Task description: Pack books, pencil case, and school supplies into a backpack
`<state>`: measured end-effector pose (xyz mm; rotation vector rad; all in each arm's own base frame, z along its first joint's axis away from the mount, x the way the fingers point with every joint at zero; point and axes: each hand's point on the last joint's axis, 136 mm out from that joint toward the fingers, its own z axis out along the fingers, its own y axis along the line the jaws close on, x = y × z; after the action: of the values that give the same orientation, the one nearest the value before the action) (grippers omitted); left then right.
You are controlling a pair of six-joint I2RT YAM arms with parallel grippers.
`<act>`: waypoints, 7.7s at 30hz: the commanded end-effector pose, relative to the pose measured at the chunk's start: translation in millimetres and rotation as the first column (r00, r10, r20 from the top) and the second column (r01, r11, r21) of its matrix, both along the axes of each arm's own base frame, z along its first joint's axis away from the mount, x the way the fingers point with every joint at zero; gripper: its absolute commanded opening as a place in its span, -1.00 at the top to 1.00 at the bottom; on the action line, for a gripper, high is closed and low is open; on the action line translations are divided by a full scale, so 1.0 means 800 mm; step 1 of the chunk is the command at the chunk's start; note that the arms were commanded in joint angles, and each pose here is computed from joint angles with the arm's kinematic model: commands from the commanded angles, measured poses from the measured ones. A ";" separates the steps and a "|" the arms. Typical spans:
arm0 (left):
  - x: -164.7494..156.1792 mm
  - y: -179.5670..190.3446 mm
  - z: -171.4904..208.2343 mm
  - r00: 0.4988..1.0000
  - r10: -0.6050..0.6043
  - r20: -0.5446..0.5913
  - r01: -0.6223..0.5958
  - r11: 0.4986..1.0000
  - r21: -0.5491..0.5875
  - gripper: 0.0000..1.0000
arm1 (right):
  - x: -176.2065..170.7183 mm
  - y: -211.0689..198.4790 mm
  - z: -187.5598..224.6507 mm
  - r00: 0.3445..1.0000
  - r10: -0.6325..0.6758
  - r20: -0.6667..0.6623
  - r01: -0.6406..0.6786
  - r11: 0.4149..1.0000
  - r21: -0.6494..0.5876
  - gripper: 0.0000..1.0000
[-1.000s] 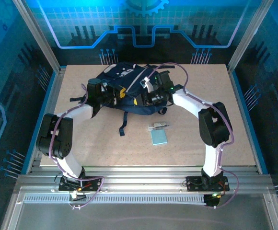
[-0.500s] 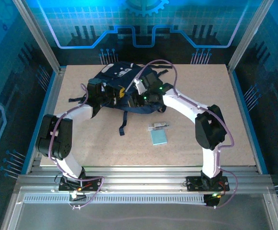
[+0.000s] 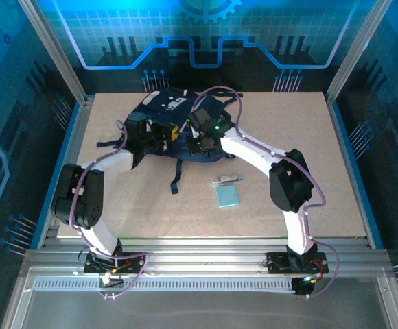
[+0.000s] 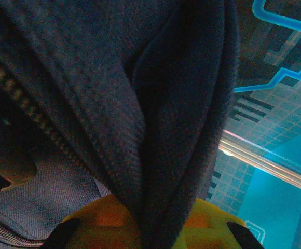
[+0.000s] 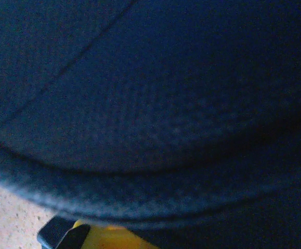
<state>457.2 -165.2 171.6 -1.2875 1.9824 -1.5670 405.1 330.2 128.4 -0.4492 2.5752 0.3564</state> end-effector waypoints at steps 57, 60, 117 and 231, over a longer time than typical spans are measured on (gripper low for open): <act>-0.066 0.085 0.008 0.999 0.018 0.037 -0.027 0.965 0.261 -0.89 | -0.063 0.151 0.104 0.879 0.475 -0.030 -0.341 0.672 0.658 1.00; -0.056 0.081 -0.015 0.999 0.037 0.017 -0.040 0.966 0.255 -0.70 | -0.079 0.149 0.105 0.871 0.491 -0.035 -0.345 0.660 0.668 1.00; -0.076 0.094 0.057 0.985 -0.136 0.109 0.091 0.934 0.345 1.00 | 0.233 -0.242 -0.012 0.986 -0.062 0.154 0.095 0.972 -0.216 0.93; -0.075 -0.077 -0.091 0.905 -0.392 -0.167 0.252 0.176 0.952 0.91 | 0.047 0.001 0.025 0.966 -0.073 -0.250 0.208 0.795 0.570 1.00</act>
<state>396.7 -225.5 75.5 -0.2013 2.5167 -0.0840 444.8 323.1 112.8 0.0874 2.5828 1.0963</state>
